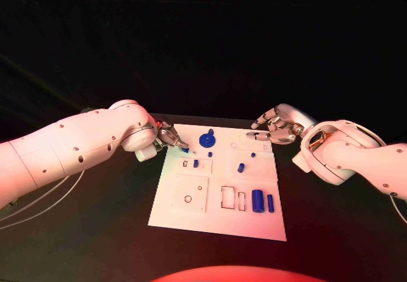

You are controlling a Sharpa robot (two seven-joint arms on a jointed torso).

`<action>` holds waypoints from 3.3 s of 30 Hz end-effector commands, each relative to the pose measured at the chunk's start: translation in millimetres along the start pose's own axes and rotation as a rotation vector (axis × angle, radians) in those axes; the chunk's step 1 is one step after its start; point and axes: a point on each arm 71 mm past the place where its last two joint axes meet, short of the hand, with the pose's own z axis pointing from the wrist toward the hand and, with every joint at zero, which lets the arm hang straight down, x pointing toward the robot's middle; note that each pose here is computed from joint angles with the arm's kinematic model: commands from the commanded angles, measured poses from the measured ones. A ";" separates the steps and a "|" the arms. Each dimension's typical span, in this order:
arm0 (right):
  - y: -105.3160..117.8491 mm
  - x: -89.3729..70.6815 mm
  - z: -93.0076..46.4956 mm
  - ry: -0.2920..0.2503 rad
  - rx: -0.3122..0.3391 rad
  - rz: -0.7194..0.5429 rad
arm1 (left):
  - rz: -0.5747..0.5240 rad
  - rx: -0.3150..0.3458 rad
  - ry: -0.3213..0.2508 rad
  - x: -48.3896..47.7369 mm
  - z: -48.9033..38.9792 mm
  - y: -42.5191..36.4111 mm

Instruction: Assemble the parts on the task board

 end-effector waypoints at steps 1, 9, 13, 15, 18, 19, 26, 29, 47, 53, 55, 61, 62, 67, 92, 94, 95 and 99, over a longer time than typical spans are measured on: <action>1.2 0.3 -0.3 0.000 -0.014 -0.010 | 0.049 0.041 -0.077 1.8 -2.7 -1.8; 1.2 0.2 -0.6 0.000 -0.016 -0.009 | 0.164 0.066 -0.135 16.5 -3.0 1.8; 1.4 0.3 -0.7 0.000 -0.017 -0.009 | 0.195 0.065 -0.134 24.1 -0.1 3.0; 1.6 0.4 -0.7 0.000 -0.018 -0.009 | 0.207 0.061 -0.128 28.7 1.5 4.2; 1.7 0.4 -0.7 -0.001 -0.019 -0.009 | 0.211 0.056 -0.122 31.9 2.6 5.6; 1.7 0.3 -0.7 -0.001 -0.019 -0.009 | 0.210 0.053 -0.119 32.6 2.8 6.1; 2.1 0.5 -0.8 0.001 -0.022 -0.009 | 0.225 0.030 -0.086 36.5 3.8 9.2; 2.3 0.7 -0.8 0.003 -0.024 -0.009 | 0.235 0.020 -0.071 37.8 3.9 10.2; 2.6 0.9 -1.1 0.005 -0.027 -0.009 | 0.255 -0.006 -0.044 40.8 4.6 12.0; 2.6 0.9 -1.2 0.006 -0.027 -0.009 | 0.256 -0.009 -0.040 41.5 4.9 11.7; 2.6 0.9 -1.3 0.005 -0.027 -0.009 | 0.254 -0.009 -0.037 41.8 5.0 11.6; 2.6 0.8 -1.4 0.005 -0.027 -0.008 | 0.249 -0.012 -0.030 42.8 5.8 10.6; 2.6 0.8 -1.4 0.005 -0.027 -0.008 | 0.248 -0.012 -0.030 42.9 6.0 10.4; 2.7 0.8 -1.6 0.005 -0.027 -0.008 | 0.247 -0.018 -0.028 43.2 7.4 9.6; 2.6 0.2 -2.4 0.003 -0.030 -0.006 | 0.263 -0.042 -0.023 43.7 10.6 8.9; 2.7 0.2 -2.4 0.002 -0.030 -0.006 | 0.263 -0.043 -0.025 43.6 10.6 8.7; 2.7 0.2 -2.5 0.002 -0.030 -0.006 | 0.263 -0.043 -0.026 43.6 10.7 8.7; 2.6 0.1 -2.6 0.002 -0.030 -0.006 | 0.263 -0.043 -0.029 43.4 10.7 8.6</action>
